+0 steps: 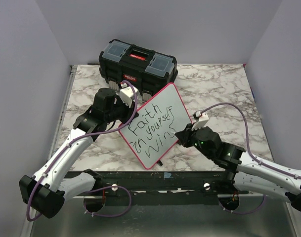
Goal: Write a sentence on the whiteboard
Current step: Write a sentence on the whiteboard, then put down the whiteboard on the whiteboard stand.
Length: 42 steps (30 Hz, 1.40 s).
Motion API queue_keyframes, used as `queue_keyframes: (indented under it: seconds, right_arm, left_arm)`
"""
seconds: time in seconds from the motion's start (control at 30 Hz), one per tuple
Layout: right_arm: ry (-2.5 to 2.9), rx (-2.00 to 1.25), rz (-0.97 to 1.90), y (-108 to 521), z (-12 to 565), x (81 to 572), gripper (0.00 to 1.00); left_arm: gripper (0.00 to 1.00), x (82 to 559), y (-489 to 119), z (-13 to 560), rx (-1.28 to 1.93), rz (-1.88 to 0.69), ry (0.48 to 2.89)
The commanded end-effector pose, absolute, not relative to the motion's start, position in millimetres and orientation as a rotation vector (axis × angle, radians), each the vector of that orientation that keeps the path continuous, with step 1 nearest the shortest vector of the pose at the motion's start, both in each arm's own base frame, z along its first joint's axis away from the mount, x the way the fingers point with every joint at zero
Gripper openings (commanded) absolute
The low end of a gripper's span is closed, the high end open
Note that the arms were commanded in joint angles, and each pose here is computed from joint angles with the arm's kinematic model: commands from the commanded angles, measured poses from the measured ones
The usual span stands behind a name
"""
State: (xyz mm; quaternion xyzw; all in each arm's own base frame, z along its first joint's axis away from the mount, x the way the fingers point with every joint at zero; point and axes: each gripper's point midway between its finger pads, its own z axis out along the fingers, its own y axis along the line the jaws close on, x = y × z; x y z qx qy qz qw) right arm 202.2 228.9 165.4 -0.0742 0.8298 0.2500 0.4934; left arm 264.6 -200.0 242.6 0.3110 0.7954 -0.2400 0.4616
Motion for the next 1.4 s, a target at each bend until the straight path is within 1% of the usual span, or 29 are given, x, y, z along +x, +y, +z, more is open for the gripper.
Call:
queue_keyframes:
  seconds: [0.0,0.13,0.37,0.87,0.97,1.07,1.17,1.37]
  right_arm:
    - [1.975,-0.146,0.619,220.9,190.2,201.2,0.01]
    - [1.955,-0.113,0.605,212.6,195.0,202.3,0.00]
    - [1.937,-0.086,0.597,205.2,199.1,202.5,0.01]
    - [1.925,-0.065,0.610,199.3,195.8,199.7,0.01]
    - [1.923,-0.062,0.609,197.7,195.6,199.1,0.01]
    - [1.925,-0.063,0.605,196.5,194.7,198.7,0.01]
    - [1.923,-0.056,0.604,195.2,195.2,199.0,0.01]
    - [1.921,-0.048,0.602,193.6,195.2,199.0,0.01]
  left_arm:
    - [0.00,267.0,-197.5,254.0,0.802,-0.546,1.884]
    - [0.00,260.6,-206.1,257.0,0.811,-0.617,1.888]
    - [0.00,260.1,-206.9,255.6,0.799,-0.599,1.976]
    - [0.00,231.6,-196.6,223.4,0.661,-0.661,2.173]
    - [0.00,226.1,-196.7,218.8,0.623,-0.691,2.181]
    - [0.04,222.6,-197.5,210.7,0.607,-0.713,2.184]
    - [0.11,225.7,-193.0,202.0,0.579,-0.677,2.205]
    - [0.20,228.2,-191.7,194.3,0.560,-0.665,2.206]
